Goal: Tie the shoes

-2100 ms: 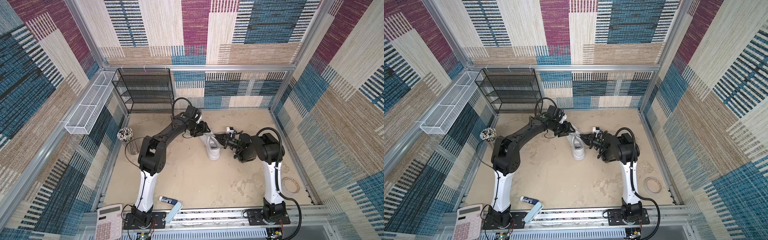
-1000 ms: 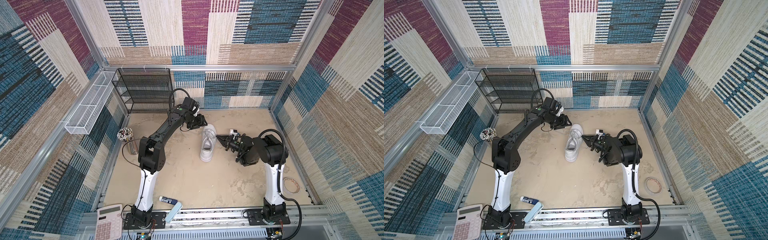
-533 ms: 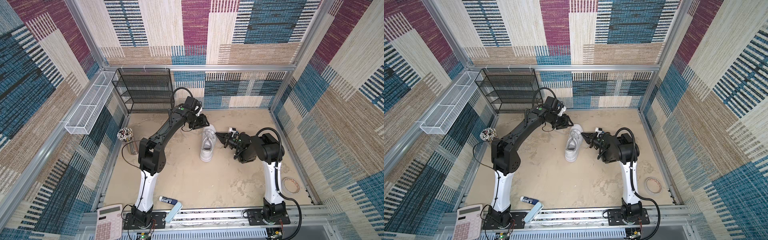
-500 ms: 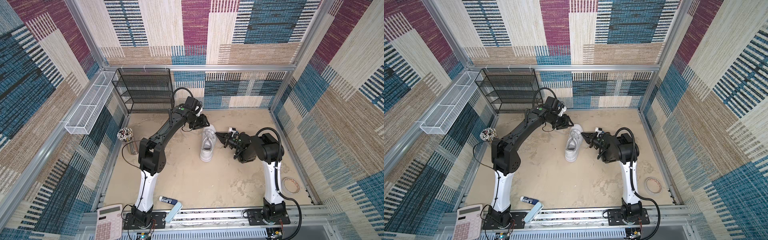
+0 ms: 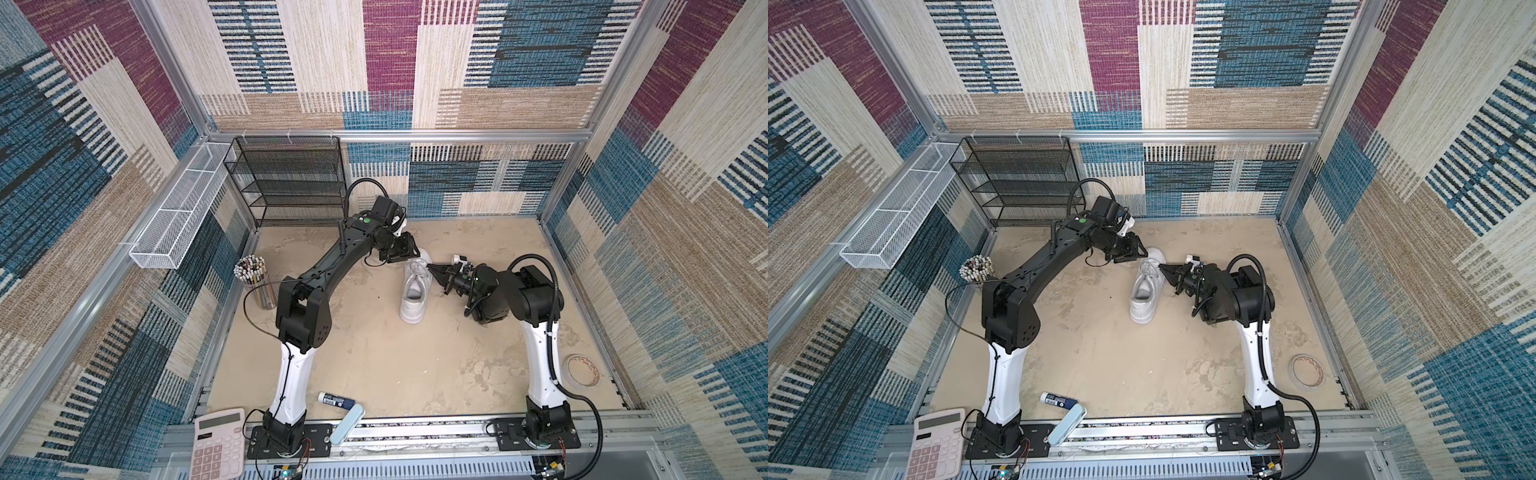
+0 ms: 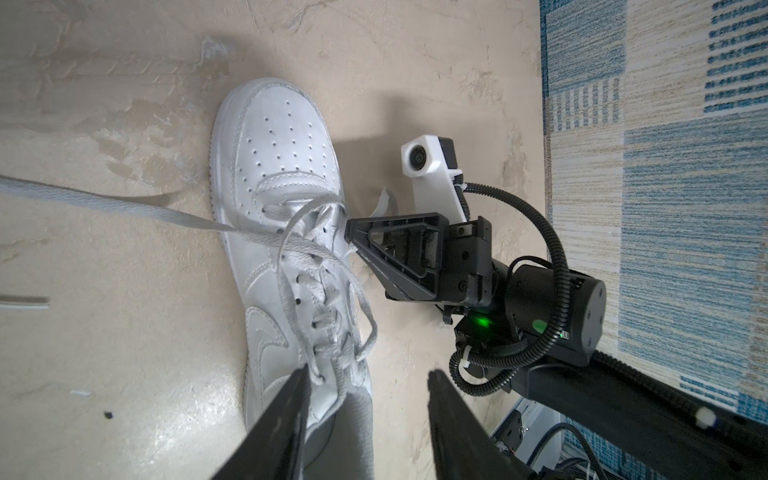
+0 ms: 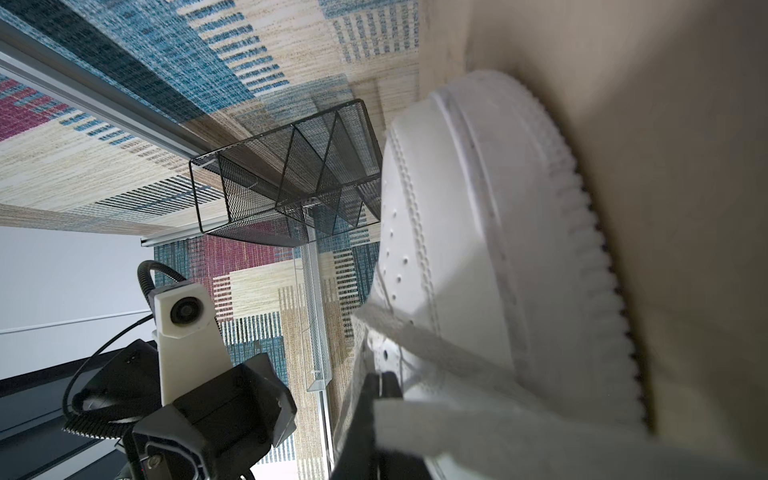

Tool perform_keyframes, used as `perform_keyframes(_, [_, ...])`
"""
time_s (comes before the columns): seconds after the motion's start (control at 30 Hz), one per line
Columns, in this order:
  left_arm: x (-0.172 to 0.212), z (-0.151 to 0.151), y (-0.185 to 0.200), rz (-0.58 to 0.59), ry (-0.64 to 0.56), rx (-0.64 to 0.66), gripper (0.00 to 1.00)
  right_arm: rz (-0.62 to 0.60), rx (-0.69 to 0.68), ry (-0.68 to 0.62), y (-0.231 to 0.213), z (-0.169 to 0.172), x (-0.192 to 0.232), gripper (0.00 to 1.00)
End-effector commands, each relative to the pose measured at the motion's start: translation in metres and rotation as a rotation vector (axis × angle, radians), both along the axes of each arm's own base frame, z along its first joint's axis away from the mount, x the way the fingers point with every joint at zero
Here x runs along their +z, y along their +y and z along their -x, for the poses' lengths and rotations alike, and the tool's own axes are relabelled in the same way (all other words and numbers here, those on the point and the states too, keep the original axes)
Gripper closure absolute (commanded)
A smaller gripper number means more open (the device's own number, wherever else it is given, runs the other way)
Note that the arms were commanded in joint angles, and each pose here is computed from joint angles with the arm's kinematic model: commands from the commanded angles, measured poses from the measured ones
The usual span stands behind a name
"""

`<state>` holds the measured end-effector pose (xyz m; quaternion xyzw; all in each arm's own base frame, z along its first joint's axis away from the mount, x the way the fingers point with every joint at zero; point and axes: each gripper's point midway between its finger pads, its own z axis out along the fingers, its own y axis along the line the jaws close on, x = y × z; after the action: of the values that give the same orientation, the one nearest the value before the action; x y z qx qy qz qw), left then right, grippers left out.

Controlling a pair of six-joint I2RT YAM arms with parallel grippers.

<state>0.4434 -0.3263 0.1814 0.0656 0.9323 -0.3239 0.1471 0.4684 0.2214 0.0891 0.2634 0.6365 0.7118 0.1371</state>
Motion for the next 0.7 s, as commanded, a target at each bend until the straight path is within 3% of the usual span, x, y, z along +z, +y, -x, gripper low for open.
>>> perform_keyframes(0.0, [0.004, 0.005, 0.000, 0.000, -0.014, -0.026, 0.51, -0.057, 0.016, -0.239, 0.002, 0.011, 0.052, 1.00])
perform_keyframes(0.67, [-0.003, 0.013, -0.004, -0.003, 0.007, -0.048, 0.56, -0.134, 0.020, -0.296, 0.003, 0.019, 0.084, 1.00])
